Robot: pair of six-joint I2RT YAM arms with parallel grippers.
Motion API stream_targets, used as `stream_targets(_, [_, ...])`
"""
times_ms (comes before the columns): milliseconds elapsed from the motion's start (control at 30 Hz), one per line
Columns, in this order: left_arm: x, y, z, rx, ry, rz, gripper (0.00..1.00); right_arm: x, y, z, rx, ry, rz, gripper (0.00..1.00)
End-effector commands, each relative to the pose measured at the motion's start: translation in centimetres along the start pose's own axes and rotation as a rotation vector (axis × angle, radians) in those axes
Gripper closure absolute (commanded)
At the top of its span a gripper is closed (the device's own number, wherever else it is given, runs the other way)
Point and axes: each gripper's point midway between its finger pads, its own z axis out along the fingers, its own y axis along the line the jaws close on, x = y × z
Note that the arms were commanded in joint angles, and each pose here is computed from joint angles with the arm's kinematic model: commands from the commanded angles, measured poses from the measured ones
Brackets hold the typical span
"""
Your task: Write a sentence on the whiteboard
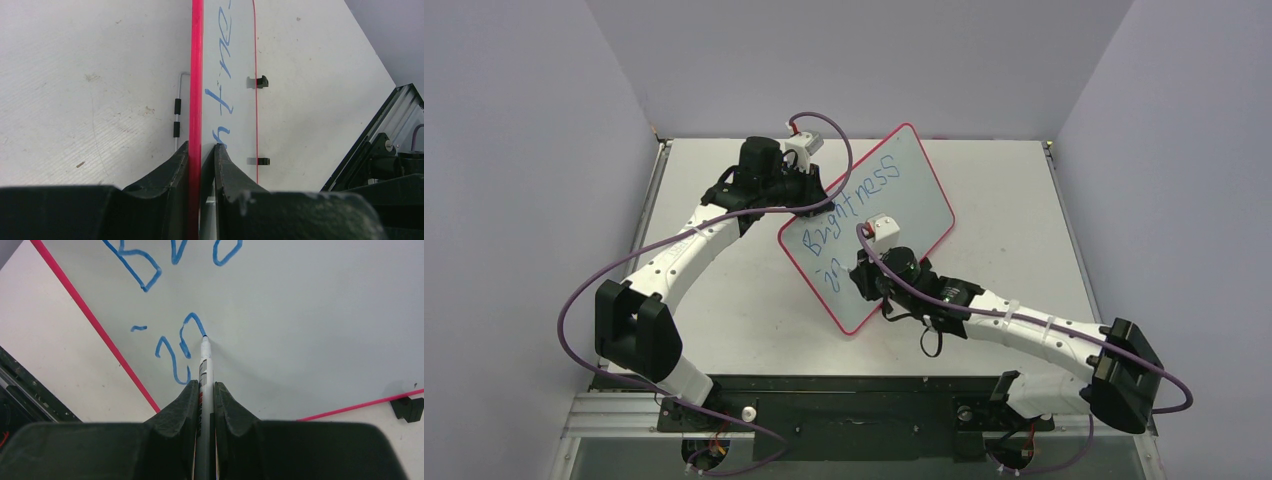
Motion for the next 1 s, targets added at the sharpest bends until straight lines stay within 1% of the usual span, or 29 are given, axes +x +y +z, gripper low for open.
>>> stream_targets(0, [-4.9,1.5,-1.9,-0.121,-0.169,0.161,1.00,1.8,-0.6,-0.3,0.007,0.033,0.020,1.00])
stream_targets(233, [-4.9,1.5,-1.9,-0.121,-0.166,0.162,1.00,1.4,-1.0,-1.0,0.024,0.018,0.018,1.00])
stream_targets(567, [-4.6,1.7,-1.7,-0.128,-0.158,0.164,1.00,-2.2,-1.6,-3.4,0.044,-0.078,0.025,1.00])
stream_targets(767, [-4.2,1.8,-1.3,-0.131,-0.145,0.164,1.00,-3.7,-2.3,-2.7,0.070,-0.088,0.006,1.00])
stream_targets(967, [-3.9,1.6,-0.8,-0.121,-0.130,0.164,1.00,-5.3,-1.8,-1.6,0.050,-0.096,-0.003,1.00])
